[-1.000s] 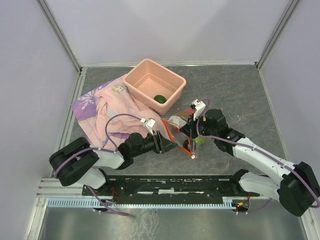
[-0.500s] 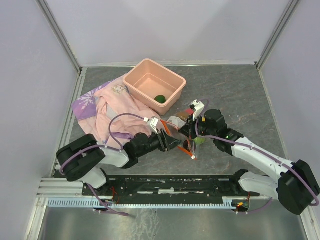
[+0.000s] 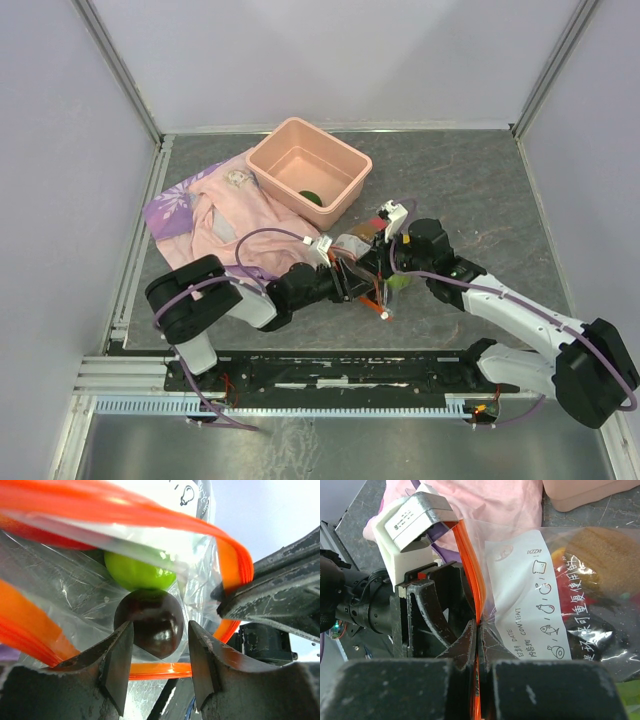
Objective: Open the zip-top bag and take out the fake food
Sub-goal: Pick up the fake fruit from the zipper food storage bag.
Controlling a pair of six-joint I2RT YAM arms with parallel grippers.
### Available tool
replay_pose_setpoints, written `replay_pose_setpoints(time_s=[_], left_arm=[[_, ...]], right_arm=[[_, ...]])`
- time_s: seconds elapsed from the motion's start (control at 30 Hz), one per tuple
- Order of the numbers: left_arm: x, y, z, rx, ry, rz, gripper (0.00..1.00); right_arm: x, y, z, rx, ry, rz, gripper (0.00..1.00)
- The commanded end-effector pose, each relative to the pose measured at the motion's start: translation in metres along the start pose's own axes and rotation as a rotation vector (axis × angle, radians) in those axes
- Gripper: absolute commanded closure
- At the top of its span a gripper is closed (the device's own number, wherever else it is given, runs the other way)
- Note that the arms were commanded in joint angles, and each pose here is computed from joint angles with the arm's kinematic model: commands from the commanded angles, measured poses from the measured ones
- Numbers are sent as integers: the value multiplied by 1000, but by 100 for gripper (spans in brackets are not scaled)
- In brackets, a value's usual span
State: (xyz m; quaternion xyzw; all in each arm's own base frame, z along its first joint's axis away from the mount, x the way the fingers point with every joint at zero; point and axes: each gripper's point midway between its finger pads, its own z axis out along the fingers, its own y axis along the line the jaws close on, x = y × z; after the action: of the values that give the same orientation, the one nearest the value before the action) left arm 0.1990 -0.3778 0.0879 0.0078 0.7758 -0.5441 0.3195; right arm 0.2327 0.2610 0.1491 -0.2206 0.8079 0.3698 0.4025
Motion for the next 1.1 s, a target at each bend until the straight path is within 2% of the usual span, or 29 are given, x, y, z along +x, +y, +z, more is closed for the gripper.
replay_pose_setpoints(time_s=[0.0, 0.27, 0.47, 0.5, 0.67, 0.87, 0.97, 1.07], left_arm=[[-8, -11, 14, 13, -39, -40, 44], [10, 2, 21, -52, 7, -36, 35], [17, 10, 23, -75, 15, -36, 33], [18, 11, 23, -75, 17, -35, 33], [19, 13, 21, -78, 17, -34, 33], [21, 14, 22, -75, 24, -30, 33], [20, 14, 24, -74, 24, -29, 33], [20, 14, 24, -71, 24, -27, 33]], right_arm=[[-14, 12, 3, -47, -32, -21, 98], [-16, 16, 6, -62, -40, -18, 99], [-14, 25, 13, -89, -26, -18, 98], [-12, 25, 14, -93, -15, -19, 94], [-15, 29, -2, -90, -10, -74, 63], [-23, 25, -43, 1, -77, -127, 35], [-19, 10, -58, 92, -98, -119, 34], [-8, -20, -71, 268, -111, -36, 43]])
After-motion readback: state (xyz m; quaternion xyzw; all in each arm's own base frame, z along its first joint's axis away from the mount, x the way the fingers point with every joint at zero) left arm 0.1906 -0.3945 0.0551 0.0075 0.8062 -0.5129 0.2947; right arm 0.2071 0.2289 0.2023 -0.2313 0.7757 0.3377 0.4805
